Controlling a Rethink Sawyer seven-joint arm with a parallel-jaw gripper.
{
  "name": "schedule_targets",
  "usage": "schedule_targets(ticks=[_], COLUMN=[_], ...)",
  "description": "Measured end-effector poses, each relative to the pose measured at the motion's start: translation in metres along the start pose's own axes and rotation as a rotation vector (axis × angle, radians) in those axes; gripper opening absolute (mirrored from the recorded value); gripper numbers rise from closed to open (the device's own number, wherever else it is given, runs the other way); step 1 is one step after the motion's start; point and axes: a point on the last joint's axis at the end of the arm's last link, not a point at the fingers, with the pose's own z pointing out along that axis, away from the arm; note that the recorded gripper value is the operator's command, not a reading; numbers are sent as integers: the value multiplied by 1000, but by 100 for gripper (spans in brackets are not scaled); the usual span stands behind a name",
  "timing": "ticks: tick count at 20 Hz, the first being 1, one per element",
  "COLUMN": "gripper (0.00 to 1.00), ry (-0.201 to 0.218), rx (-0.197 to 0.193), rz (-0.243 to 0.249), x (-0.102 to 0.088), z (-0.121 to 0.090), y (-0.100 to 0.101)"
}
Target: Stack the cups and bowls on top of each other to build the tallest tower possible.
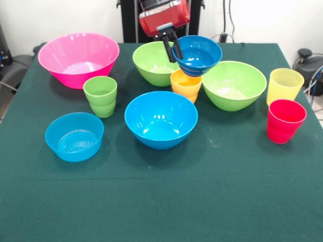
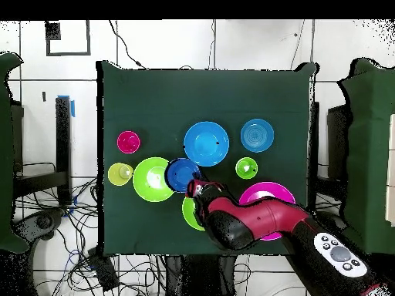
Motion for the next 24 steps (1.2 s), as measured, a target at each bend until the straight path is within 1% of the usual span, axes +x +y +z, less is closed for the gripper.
schedule_targets(ticks=[13, 24], gripper=[0, 0], ry=[-19, -42], rx=[2, -10], rz=[-9, -19], x=[-10, -23], z=[2, 5], y=[2, 7])
